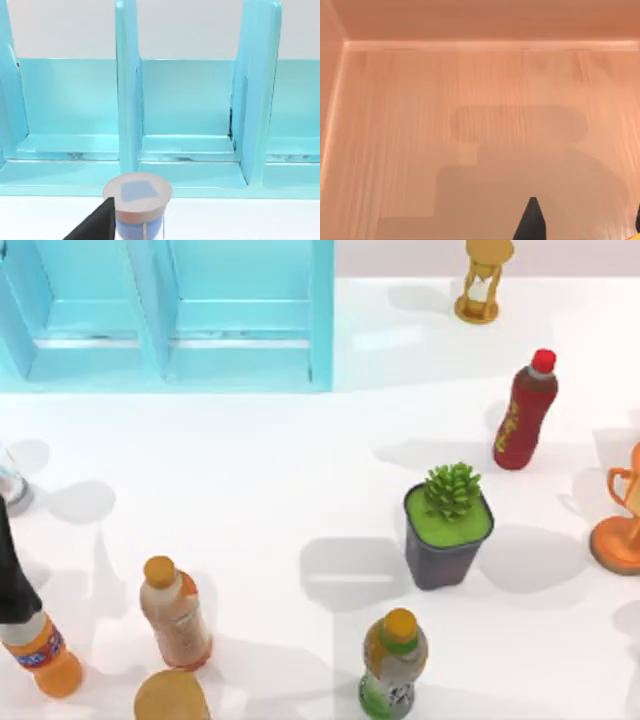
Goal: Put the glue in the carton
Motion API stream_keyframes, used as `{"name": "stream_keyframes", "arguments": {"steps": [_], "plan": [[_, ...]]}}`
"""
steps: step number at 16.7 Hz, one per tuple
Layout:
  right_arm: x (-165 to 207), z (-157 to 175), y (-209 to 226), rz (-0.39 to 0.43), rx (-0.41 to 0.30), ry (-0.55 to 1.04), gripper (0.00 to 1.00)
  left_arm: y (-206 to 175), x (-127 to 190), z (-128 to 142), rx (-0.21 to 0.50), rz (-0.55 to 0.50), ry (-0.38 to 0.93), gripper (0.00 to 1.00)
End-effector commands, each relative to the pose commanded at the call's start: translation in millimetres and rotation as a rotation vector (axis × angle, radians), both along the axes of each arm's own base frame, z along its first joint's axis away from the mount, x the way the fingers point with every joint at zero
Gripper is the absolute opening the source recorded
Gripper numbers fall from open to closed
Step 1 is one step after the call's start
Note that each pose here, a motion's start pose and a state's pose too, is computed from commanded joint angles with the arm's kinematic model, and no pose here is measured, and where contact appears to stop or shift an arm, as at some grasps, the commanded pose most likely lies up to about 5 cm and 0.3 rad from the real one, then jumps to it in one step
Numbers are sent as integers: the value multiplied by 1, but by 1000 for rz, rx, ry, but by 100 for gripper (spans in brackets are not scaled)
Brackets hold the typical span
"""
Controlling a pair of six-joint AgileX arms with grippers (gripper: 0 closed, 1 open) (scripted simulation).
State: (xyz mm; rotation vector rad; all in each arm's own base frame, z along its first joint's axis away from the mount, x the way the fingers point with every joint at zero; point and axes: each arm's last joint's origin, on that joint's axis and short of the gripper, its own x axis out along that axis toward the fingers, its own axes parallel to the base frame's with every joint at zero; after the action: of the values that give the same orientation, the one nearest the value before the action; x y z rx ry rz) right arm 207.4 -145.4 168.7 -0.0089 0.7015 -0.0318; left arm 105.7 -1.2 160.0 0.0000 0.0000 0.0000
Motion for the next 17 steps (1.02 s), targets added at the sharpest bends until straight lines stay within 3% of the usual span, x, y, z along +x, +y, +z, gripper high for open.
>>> {"name": "stream_keyframes", "arguments": {"steps": [9, 17], "plan": [[15, -21, 2, 0, -1, -7, 0, 0, 0, 0, 0, 0, 0, 100], [15, -21, 2, 0, -1, -7, 60, 0, 0, 0, 0, 0, 0, 100]]}}
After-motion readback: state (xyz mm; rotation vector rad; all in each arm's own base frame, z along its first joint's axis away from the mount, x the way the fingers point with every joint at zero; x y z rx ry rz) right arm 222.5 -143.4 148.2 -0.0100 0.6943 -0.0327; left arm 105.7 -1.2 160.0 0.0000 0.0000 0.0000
